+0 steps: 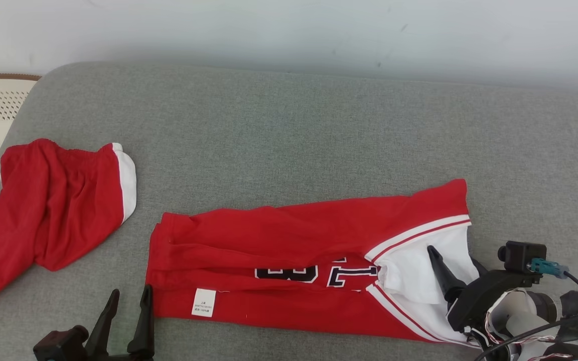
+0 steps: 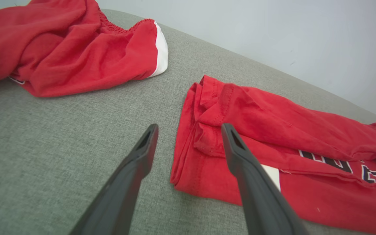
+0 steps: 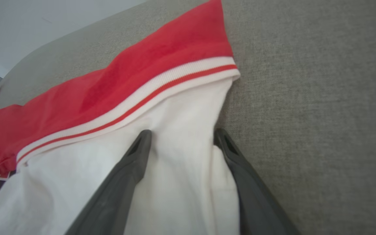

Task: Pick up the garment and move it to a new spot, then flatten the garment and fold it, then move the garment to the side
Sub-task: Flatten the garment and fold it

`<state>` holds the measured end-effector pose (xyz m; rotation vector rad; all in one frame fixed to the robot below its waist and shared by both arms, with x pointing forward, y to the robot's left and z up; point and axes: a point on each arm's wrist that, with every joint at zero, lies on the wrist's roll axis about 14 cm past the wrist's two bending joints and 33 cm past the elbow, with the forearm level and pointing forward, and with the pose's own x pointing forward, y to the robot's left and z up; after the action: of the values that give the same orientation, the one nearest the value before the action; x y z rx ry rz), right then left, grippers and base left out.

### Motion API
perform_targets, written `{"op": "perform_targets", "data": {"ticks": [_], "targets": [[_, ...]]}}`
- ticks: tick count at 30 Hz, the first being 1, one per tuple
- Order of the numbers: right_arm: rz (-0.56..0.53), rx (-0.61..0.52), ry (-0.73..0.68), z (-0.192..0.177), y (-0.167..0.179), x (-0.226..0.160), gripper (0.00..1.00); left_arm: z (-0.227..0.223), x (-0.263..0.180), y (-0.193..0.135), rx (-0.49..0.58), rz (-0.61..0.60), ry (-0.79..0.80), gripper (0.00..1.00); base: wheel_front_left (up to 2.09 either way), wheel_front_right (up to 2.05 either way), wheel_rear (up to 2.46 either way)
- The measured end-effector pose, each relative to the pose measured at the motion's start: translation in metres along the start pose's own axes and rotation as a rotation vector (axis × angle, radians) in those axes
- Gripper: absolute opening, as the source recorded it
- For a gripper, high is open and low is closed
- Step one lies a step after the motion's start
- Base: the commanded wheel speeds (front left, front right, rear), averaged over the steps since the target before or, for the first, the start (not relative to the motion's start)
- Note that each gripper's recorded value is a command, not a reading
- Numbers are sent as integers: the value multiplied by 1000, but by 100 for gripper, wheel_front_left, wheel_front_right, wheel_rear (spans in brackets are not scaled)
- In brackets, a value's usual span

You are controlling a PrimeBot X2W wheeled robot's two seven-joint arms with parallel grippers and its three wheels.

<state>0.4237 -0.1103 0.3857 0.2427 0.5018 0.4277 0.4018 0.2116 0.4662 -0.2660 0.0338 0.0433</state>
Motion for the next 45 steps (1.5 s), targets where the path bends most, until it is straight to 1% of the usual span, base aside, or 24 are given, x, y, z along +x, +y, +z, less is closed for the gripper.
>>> {"op": "perform_targets", "data": {"ticks": [5, 6, 7, 8, 9, 10, 11, 14, 20, 29, 36, 39, 45], "targets": [[33, -2, 42, -7, 10, 3, 100, 2, 0, 1, 2, 2, -4, 100, 0, 0, 0], [36, -1, 43, -7, 11, 4, 93, 2, 0, 1, 3, 2, -4, 100, 0, 0, 0], [39, 0, 46, -7, 12, 4, 90, 2, 0, 1, 4, 1, -4, 100, 0, 0, 0], [41, -1, 50, -8, 13, 5, 47, 2, 0, 1, 5, 0, -3, 100, 0, 0, 0], [42, 0, 52, -8, 13, 5, 39, 1, 0, 1, 5, -1, -3, 100, 0, 0, 0], [42, -3, 56, -9, 13, 5, 16, 2, 0, 1, 5, -2, -3, 100, 0, 0, 0], [41, -8, 59, -10, 13, 5, 0, 2, -1, 1, 5, -2, -3, 100, 0, 0, 0], [29, -11, 55, -10, 9, 5, 0, 2, -1, 0, 5, -4, -3, 100, 0, 0, 0], [-34, -7, 2, 3, -10, 0, 0, 4, -2, -1, 8, -10, -9, 100, 0, 0, 0], [-144, 1, -69, 26, -50, -18, 0, 2, 3, -16, 3, -52, -5, 100, 0, 0, 0], [-209, -31, -90, 32, -76, -37, 0, -2, 8, -29, -6, -87, 5, 100, 0, 0, 0], [-184, -68, -110, 40, -71, -38, 0, -4, 10, -34, -12, -102, 11, 100, 0, 0, 0], [-48, -163, -156, 58, -29, -31, 0, -8, 11, -46, -17, -134, 20, 100, 0, 0, 0]]}}
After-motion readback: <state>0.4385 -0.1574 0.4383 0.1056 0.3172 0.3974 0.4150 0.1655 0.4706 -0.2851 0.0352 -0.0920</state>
